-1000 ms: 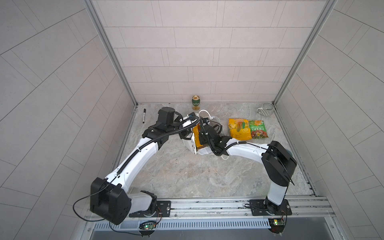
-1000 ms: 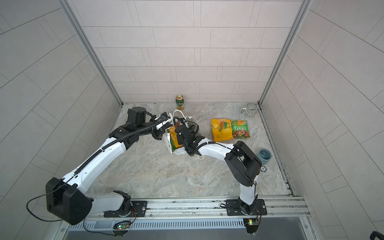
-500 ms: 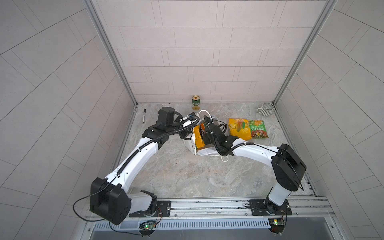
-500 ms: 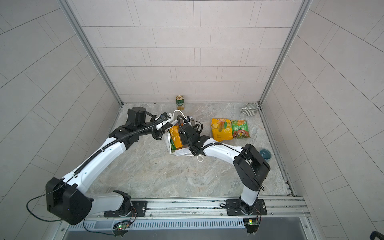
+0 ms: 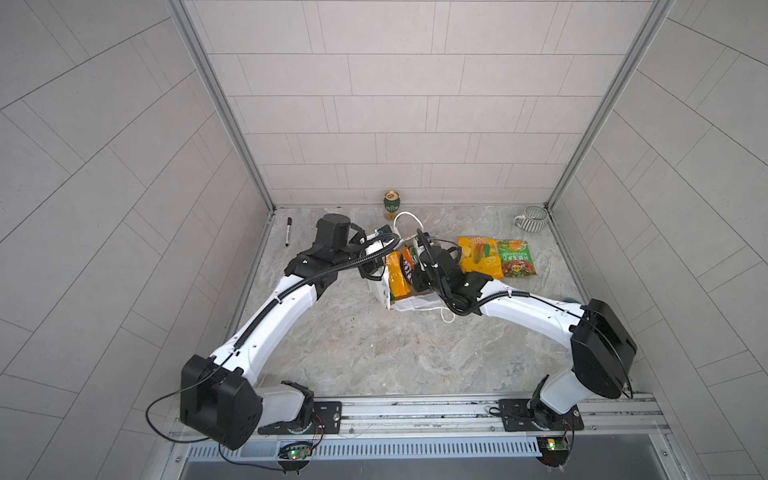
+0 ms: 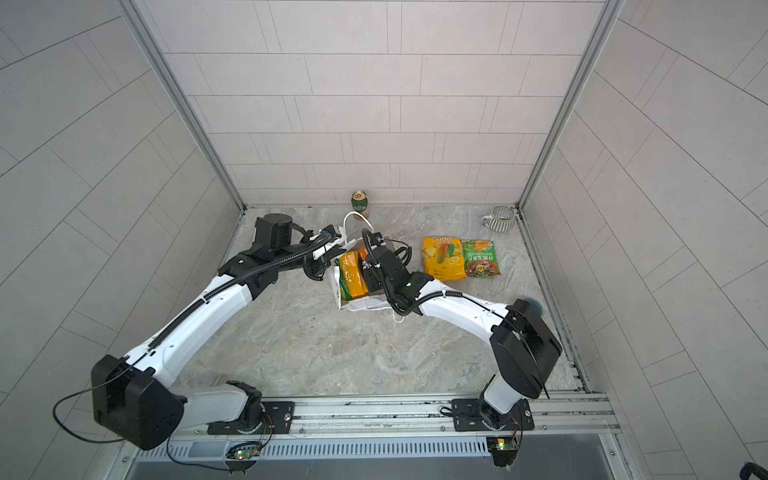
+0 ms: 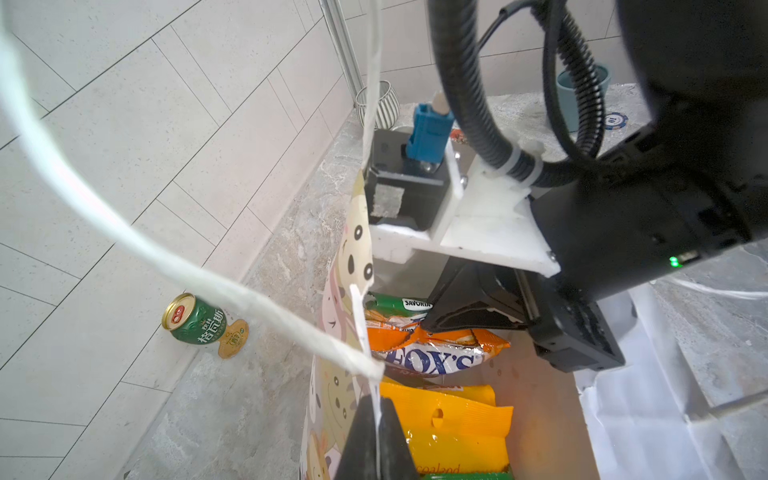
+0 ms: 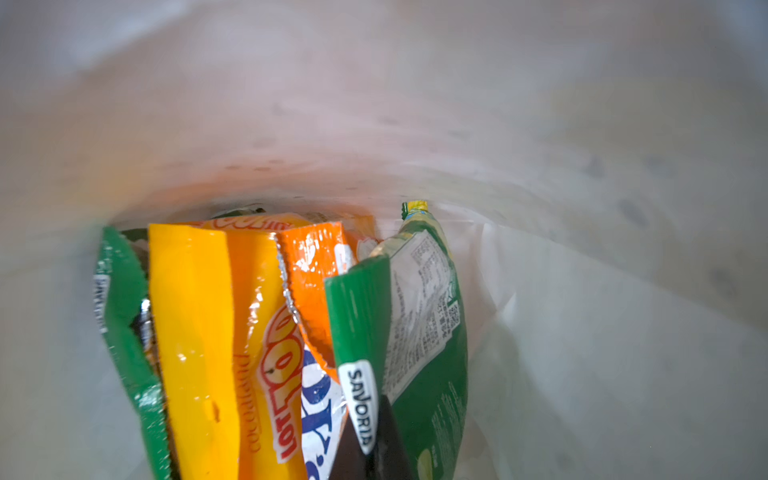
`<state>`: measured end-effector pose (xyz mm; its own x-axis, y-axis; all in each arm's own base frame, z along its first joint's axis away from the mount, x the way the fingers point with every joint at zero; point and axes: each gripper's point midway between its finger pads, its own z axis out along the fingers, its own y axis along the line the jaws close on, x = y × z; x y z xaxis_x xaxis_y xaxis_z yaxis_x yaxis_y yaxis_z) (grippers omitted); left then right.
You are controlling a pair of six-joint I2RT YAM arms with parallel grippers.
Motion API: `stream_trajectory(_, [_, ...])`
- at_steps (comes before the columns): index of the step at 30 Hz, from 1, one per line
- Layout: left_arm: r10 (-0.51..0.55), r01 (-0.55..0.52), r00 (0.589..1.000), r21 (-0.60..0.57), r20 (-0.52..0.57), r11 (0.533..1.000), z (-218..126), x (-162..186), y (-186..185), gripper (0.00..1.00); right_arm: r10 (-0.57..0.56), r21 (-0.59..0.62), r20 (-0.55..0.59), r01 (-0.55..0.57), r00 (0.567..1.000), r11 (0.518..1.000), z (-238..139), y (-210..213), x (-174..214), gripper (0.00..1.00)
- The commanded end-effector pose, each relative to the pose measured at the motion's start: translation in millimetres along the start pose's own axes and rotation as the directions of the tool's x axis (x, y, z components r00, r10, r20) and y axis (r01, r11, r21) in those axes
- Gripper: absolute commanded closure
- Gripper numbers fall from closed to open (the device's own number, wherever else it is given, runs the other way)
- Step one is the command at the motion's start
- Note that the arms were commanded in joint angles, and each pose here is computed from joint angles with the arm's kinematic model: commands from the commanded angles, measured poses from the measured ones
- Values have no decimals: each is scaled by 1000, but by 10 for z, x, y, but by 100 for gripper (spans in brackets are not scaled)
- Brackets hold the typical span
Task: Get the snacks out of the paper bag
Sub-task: 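Lower the right gripper into the bag and grasp the green Fox's candy pack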
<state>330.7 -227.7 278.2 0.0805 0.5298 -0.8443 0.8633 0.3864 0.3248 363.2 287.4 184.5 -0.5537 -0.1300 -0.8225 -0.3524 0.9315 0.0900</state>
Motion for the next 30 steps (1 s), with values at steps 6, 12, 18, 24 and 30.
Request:
stream_trajectory(6, [33, -34, 999, 13, 40, 999, -19, -113, -31, 100, -8, -77, 76, 14, 997, 997, -166, 126, -281, 97])
stream_trajectory(12, [32, -32, 999, 12, 37, 999, -26, -105, -30, 100, 2, -89, 69, 4, 998, 996, -137, 154, -271, 87])
stream_trajectory(18, [33, -34, 999, 11, 34, 999, -20, -97, -31, 100, 9, -74, 81, -3, 997, 997, -161, 98, -308, 100])
stream_trajectory(24, [34, -34, 999, 10, 34, 999, -26, -99, -31, 100, 17, -70, 84, -11, 996, 998, -172, 76, -319, 100])
stream_trajectory(30, [37, -37, 999, 4, 37, 999, -40, -106, -30, 100, 38, -70, 96, -31, 995, 997, -200, 49, -358, 100])
